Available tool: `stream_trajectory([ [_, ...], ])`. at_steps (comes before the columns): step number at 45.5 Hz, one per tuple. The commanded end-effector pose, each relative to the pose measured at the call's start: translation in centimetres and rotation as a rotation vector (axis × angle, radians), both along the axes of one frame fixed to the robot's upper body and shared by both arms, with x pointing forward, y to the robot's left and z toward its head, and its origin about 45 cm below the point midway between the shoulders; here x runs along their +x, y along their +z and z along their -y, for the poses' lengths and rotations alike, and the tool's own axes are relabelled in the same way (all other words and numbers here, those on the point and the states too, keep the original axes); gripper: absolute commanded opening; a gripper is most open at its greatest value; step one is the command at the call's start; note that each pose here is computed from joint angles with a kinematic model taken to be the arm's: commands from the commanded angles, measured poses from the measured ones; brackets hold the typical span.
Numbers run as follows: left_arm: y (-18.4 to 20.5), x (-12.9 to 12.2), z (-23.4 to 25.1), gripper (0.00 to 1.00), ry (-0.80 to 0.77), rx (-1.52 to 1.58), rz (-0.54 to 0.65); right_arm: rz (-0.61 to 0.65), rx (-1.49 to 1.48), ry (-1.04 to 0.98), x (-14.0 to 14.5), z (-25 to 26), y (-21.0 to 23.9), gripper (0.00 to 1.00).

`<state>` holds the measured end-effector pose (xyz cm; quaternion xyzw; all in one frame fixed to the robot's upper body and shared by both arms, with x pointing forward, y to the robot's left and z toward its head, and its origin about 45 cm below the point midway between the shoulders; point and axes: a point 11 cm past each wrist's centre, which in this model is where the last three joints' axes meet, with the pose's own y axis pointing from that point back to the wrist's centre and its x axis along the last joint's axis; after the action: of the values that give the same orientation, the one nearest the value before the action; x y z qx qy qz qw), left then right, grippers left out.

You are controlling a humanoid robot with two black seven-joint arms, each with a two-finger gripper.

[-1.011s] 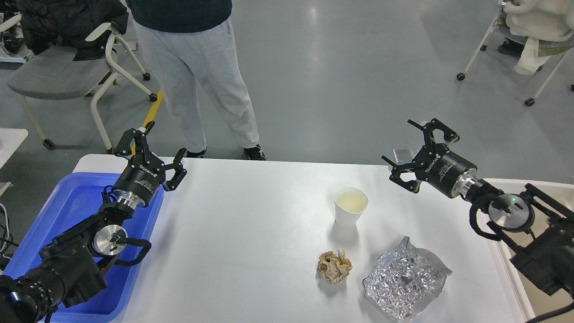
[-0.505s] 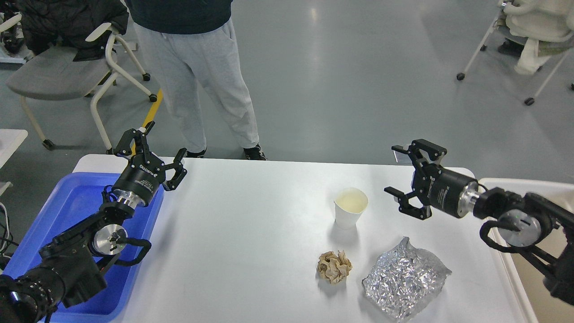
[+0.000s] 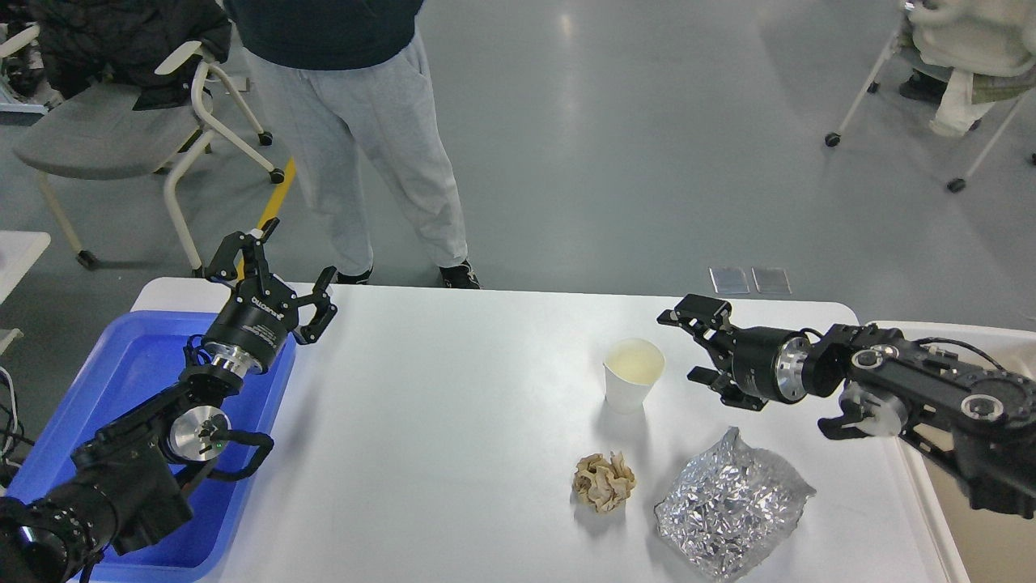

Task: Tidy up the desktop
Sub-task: 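Move the open right gripper toward the white paper cup, then close the right gripper around the white paper cup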

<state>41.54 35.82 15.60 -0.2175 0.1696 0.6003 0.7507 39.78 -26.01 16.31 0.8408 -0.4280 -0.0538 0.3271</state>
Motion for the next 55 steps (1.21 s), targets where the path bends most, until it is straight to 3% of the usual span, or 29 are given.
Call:
stream_trajectory([
  [1,0.0,0.0,0.0,1.00,0.000,0.000,0.000,0.020,-0.155,0.083,1.1,-1.9,-1.8,1.00],
  [38,0.0,0.0,0.0,1.00,0.000,0.000,0.000,0.039,-0.347,0.159,0.5,-1.5,-5.8,0.97],
  [47,0.0,0.0,0.0,1.00,0.000,0.000,0.000,0.053,-0.326,0.172,0.3,-1.8,-5.9,0.80],
  [51,0.0,0.0,0.0,1.00,0.000,0.000,0.000,0.053,-0.324,0.172,0.3,-1.8,-6.0,0.61],
  [55,0.0,0.0,0.0,1.00,0.000,0.000,0.000,0.059,-0.314,0.180,0.3,-2.2,-6.0,0.52],
])
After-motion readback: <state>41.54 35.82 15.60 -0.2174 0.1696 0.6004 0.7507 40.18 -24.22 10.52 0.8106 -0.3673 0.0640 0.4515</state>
